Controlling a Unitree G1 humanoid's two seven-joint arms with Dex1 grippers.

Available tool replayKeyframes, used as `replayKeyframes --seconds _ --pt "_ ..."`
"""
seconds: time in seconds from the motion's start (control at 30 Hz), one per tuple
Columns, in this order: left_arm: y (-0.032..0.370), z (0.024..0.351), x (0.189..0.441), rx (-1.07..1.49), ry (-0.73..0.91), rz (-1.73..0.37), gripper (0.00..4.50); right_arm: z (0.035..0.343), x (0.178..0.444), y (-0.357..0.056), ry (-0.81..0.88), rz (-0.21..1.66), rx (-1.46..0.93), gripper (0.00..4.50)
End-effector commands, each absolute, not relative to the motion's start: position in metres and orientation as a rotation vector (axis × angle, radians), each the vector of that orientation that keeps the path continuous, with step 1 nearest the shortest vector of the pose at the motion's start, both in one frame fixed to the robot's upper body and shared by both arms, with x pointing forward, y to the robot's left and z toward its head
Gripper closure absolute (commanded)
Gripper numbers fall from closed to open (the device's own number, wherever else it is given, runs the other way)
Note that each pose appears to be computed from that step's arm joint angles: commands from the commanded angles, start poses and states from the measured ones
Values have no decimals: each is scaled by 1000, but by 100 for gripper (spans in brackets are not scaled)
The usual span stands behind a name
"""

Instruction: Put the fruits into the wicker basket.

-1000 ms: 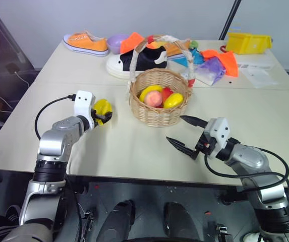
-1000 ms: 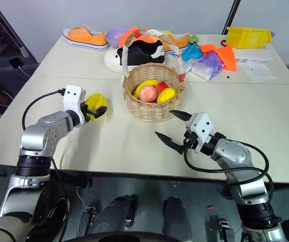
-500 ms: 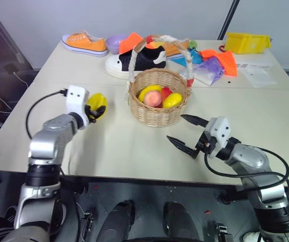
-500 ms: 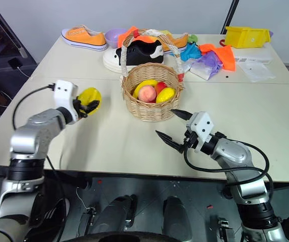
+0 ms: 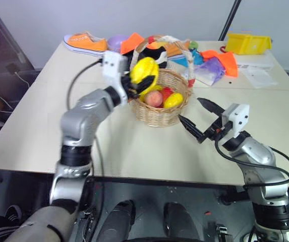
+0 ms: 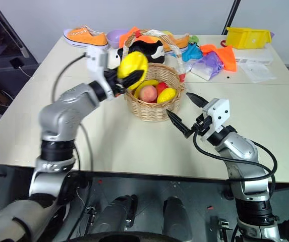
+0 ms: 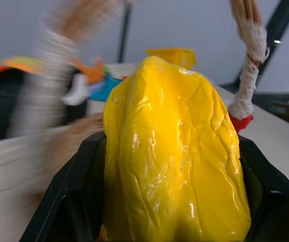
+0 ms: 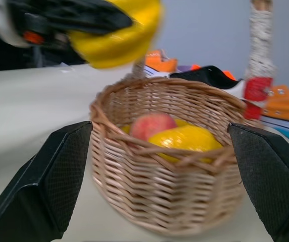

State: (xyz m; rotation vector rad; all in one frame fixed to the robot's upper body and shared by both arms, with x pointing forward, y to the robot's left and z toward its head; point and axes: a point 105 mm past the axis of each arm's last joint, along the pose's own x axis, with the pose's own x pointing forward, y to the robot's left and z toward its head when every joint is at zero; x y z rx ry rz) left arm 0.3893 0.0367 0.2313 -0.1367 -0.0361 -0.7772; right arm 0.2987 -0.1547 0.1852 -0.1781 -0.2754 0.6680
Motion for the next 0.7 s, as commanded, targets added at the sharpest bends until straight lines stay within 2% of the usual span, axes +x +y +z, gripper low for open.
replayKeyframes --seconds 0.03,0.07,0.13,0.3,0.43,0.6,0.7 --pt "39 243 403 -110 -107 -725 167 201 294 -154 -342 649 -196 0" --pt "36 244 403 -136 -110 -745 84 200 293 -154 -339 647 -203 0" --pt "35 248 404 -164 -140 -747 6 199 292 -154 -336 639 -198 0" --pt "28 253 387 -96 -173 -818 6 198 296 -154 -333 633 -196 0" --pt "42 251 367 -83 -169 -866 6 201 308 -163 -345 566 -179 0" --pt "82 225 335 108 -221 -895 6 208 323 -168 -352 492 -190 0" --pt "115 213 319 43 -202 -857 6 218 331 -163 -342 492 -172 0"
